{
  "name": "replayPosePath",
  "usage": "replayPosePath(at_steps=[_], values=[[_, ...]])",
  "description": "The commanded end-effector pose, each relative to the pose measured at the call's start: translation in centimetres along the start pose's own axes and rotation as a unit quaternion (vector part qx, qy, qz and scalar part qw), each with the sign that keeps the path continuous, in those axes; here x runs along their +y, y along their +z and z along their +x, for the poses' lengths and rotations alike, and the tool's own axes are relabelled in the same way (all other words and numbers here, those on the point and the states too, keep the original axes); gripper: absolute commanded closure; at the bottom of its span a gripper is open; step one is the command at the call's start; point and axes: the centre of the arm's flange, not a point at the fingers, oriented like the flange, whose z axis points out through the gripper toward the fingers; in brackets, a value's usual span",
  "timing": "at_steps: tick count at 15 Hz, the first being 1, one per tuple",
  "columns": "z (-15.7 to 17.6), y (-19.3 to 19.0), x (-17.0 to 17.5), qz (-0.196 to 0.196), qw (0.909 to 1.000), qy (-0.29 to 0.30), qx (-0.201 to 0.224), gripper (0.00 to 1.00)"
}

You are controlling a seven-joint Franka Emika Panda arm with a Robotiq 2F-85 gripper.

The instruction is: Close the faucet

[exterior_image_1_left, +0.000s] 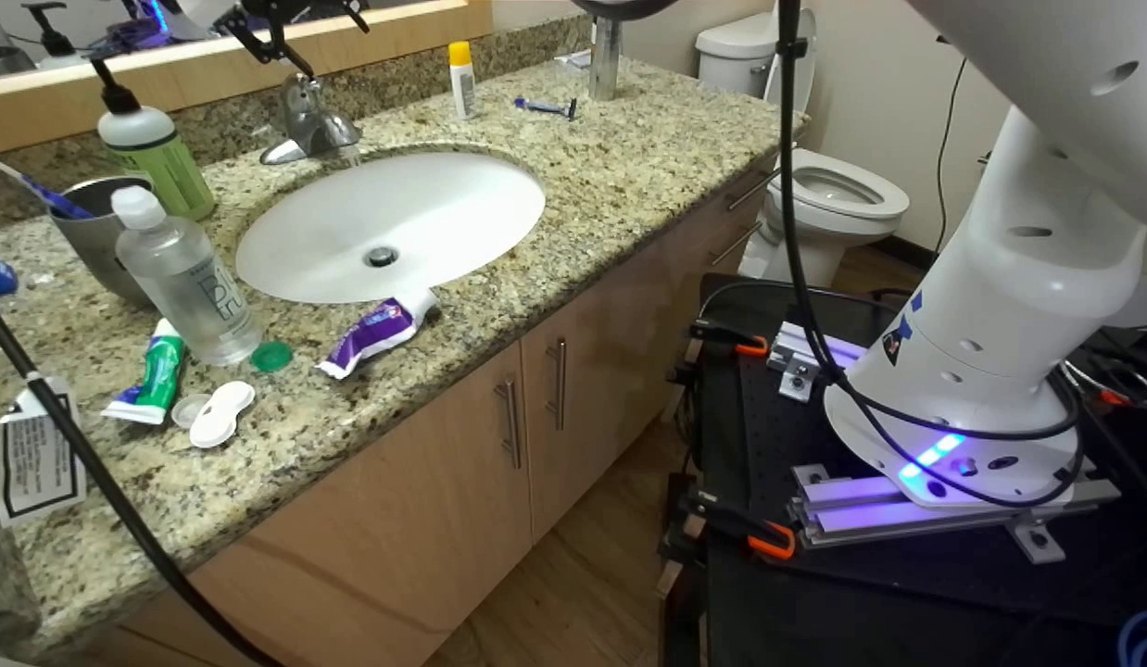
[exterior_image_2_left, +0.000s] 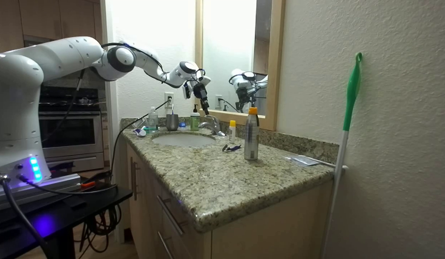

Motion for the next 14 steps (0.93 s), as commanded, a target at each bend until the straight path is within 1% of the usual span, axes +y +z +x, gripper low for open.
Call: replayPosePath(at_steps=[1, 3, 5, 6, 10, 11, 12, 14], values=[[0.1, 1.5, -1.0, -0.012, 0.9999, -0.004, -0.011, 0.0], [0.2, 5.4, -2.7, -0.053, 0.9985, 0.006, -0.013, 0.0], [-0.3, 8.5, -3.4, -0.077, 0.9968, 0.003, -0.021, 0.0], [0.0, 8.6, -3.2, -0.088, 0.996, 0.006, -0.01, 0.0], [0.3, 6.3, -3.0, -0.066, 0.9977, 0.011, 0.002, 0.0], [0.4, 5.5, -2.6, -0.057, 0.9983, 0.013, 0.002, 0.0], [0.2, 3.9, -0.2, -0.062, 0.9978, 0.019, 0.015, 0.0], [0.3, 3.8, -0.2, -0.062, 0.9978, 0.02, 0.017, 0.0]])
